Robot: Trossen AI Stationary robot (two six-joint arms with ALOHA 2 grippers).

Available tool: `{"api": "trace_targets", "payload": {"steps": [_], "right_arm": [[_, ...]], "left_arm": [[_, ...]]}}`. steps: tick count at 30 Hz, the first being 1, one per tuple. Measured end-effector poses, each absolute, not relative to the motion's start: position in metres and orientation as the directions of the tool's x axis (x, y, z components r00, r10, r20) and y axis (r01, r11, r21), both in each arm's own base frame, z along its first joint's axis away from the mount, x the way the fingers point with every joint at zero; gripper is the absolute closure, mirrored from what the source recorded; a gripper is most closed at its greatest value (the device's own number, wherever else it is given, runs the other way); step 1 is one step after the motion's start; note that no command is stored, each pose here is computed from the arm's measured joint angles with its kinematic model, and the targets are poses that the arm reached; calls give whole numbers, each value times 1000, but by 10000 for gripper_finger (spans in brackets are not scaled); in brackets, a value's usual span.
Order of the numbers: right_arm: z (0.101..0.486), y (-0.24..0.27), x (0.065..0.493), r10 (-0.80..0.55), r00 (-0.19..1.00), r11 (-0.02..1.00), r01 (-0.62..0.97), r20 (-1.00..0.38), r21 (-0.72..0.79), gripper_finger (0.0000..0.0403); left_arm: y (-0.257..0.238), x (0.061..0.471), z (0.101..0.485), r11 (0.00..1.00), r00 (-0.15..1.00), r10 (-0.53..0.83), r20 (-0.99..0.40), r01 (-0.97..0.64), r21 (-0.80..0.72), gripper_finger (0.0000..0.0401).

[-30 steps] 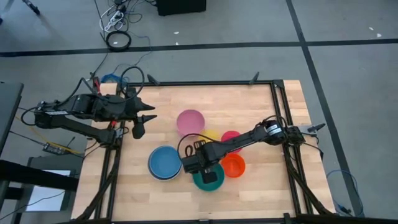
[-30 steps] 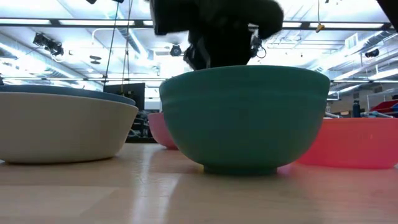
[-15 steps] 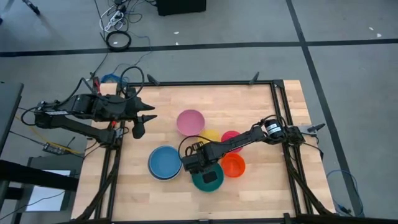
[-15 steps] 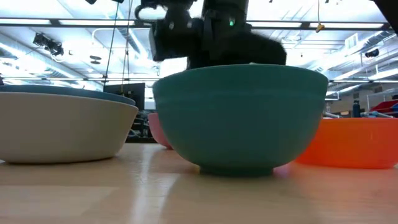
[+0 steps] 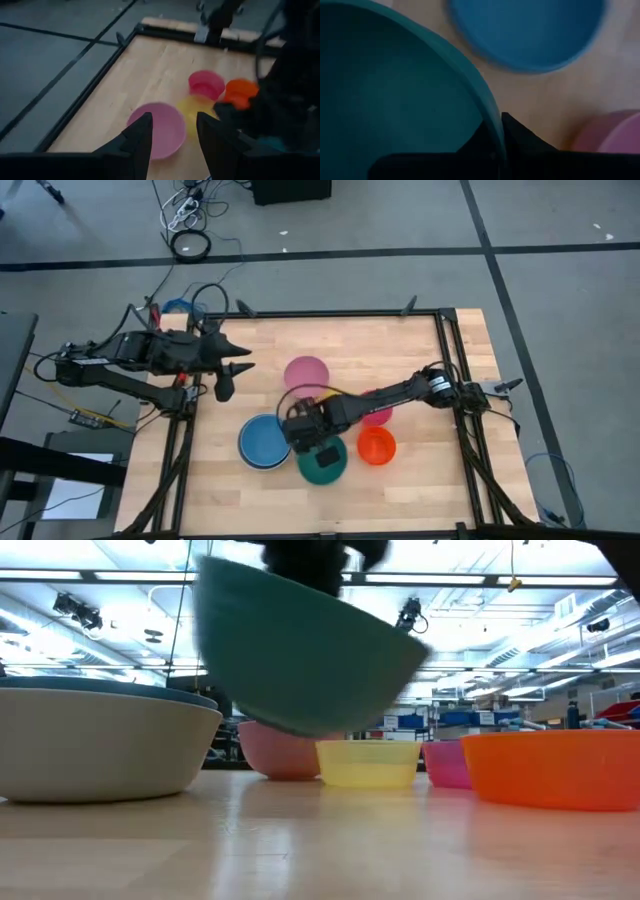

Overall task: Nest bowls inside each other
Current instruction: Stack the green bowl on top of the blue bowl

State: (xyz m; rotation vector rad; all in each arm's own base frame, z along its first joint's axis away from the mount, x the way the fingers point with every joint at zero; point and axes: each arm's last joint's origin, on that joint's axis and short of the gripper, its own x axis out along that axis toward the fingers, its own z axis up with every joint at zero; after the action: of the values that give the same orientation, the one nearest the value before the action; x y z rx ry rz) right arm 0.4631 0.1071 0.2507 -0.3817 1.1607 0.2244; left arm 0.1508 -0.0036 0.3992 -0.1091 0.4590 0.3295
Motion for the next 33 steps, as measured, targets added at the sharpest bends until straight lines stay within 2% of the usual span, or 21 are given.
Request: {"api": "trace_targets", "payload": {"steps": [7,21,33], "right_arm": [[263,76,486,106,539,969,-246,-836,-36,402],[273,47,518,111,779,992,-122,-617,24,403],[228,46,535,113,751,993,-114,-650,41,396]], "left_arm": [[-3,145,410,934,888,283,-362,-341,-106,238],[-2,138,413,934,898,282,-339,-338,-118,238],[-2,138,412,933,894,283,-347,-340,-117,238]]}}
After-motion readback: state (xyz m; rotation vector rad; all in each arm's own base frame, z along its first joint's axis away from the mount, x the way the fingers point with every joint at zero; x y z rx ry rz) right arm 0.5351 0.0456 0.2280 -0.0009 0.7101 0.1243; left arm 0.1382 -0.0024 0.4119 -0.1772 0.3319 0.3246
